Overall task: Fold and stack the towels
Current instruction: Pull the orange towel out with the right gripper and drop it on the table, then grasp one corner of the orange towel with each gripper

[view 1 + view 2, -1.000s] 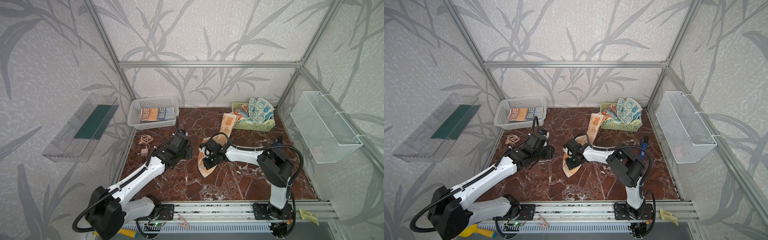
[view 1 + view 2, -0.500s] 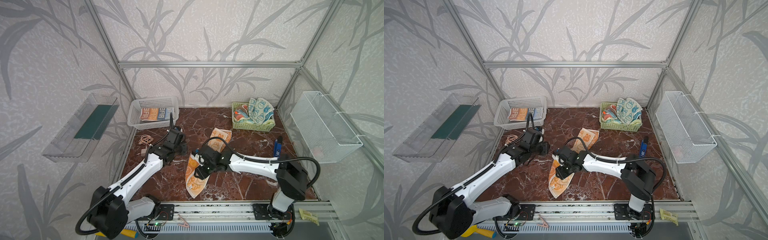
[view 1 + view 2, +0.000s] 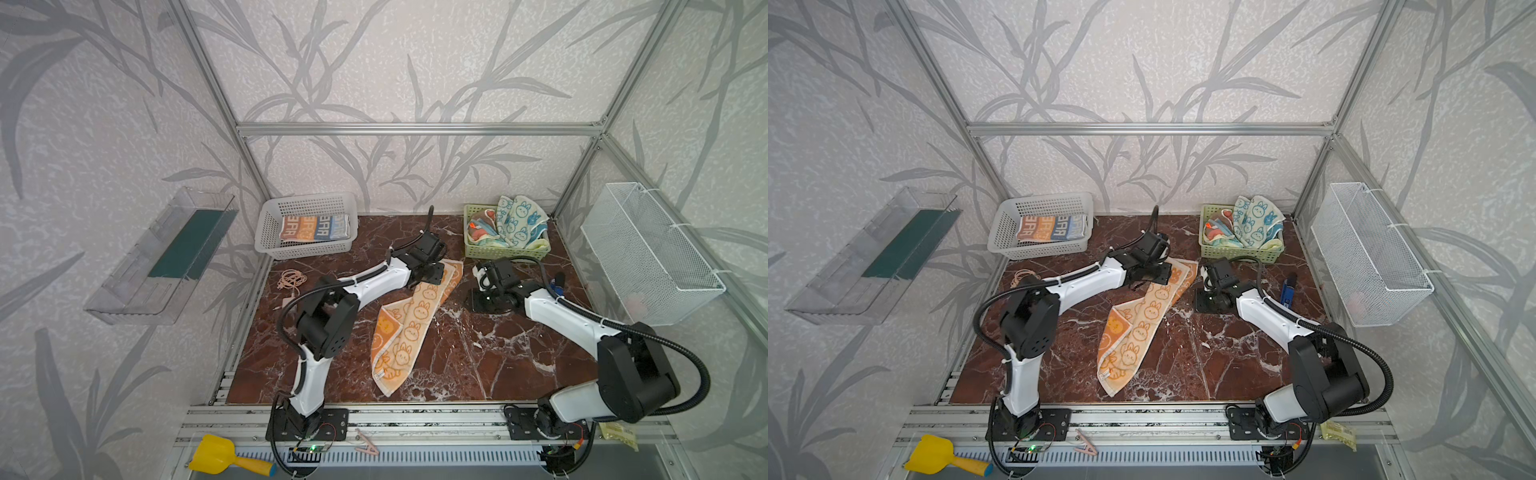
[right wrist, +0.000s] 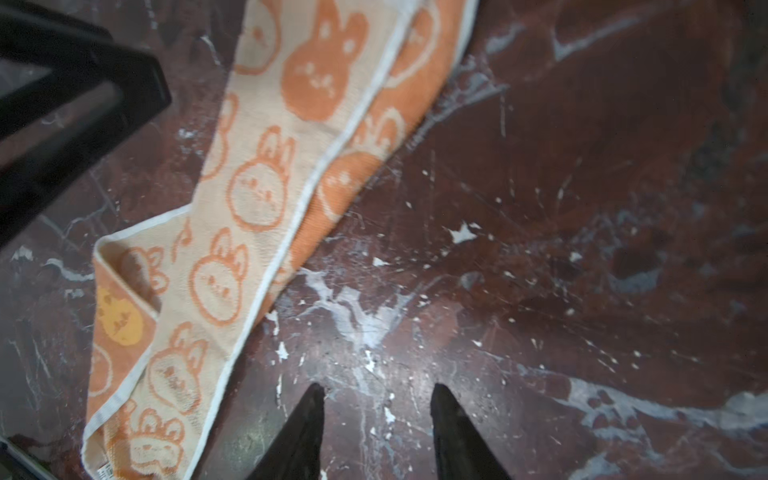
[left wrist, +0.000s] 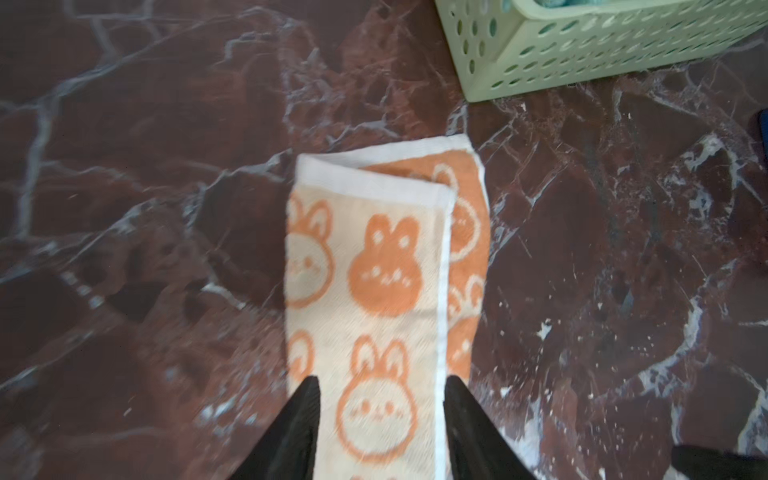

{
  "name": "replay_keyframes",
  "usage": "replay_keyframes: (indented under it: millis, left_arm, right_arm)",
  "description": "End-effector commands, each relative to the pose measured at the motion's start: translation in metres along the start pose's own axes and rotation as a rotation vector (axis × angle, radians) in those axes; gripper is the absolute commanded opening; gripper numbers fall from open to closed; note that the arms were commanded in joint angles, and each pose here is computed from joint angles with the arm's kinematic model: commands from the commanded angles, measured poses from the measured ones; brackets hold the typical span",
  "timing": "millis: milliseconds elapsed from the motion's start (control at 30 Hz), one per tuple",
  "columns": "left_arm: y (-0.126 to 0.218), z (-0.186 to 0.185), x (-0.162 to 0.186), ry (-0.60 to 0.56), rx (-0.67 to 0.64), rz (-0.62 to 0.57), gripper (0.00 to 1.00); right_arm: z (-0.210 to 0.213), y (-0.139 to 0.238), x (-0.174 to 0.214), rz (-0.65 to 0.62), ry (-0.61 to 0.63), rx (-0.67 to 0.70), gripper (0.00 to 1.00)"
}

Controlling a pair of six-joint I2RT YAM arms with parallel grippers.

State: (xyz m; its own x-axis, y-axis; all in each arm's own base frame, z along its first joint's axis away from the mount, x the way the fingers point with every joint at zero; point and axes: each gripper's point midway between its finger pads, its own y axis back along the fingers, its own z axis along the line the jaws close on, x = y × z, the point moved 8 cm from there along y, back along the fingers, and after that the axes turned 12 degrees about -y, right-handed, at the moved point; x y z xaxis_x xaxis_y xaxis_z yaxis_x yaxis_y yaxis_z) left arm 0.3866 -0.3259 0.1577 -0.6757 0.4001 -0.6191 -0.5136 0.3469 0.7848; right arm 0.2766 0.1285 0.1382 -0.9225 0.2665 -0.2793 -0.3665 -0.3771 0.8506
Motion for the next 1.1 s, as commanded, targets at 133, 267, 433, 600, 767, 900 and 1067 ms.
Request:
replay_keyframes:
  millis: [133, 267, 433, 600, 767, 900, 1067]
  left_arm:
    - [-0.056, -0.021, -0.023, -0.052, 0.016, -0.007, 0.50]
    - [-0.078, -0.037, -0.021, -0.095, 0.010, -0.010, 0.52]
    - [-0.095, -0.032, -0.015, -0.106, -0.057, 0.029, 0.50]
    - [-0.101, -0.034, -0.014, -0.103, -0.044, 0.043, 0.35]
    - [-0.089, -0.034, -0.015, -0.119, -0.042, 0.037, 0.13]
    - [-0.070, -0.033, -0.015, -0.146, -0.044, 0.016, 0.00]
    - [-0.026, -0.031, -0.009, -0.183, 0.001, 0.024, 0.00]
  right_arm:
    - [-0.024, -0.012, -0.008, 0.001, -0.086, -0.047, 0.43]
    - [-0.035, -0.022, -0.005, -0.002, -0.125, -0.058, 0.42]
    - [-0.038, -0.027, -0.001, 0.018, -0.132, -0.067, 0.41]
    - [-0.040, -0.024, 0.001, 0.020, -0.115, -0.053, 0.40]
    - [-0.040, -0.019, 0.002, 0.009, -0.114, -0.055, 0.40]
    - [-0.040, -0.015, 0.006, 0.008, -0.118, -0.055, 0.40]
    - [-0.041, -0.008, 0.013, -0.002, -0.133, -0.068, 0.40]
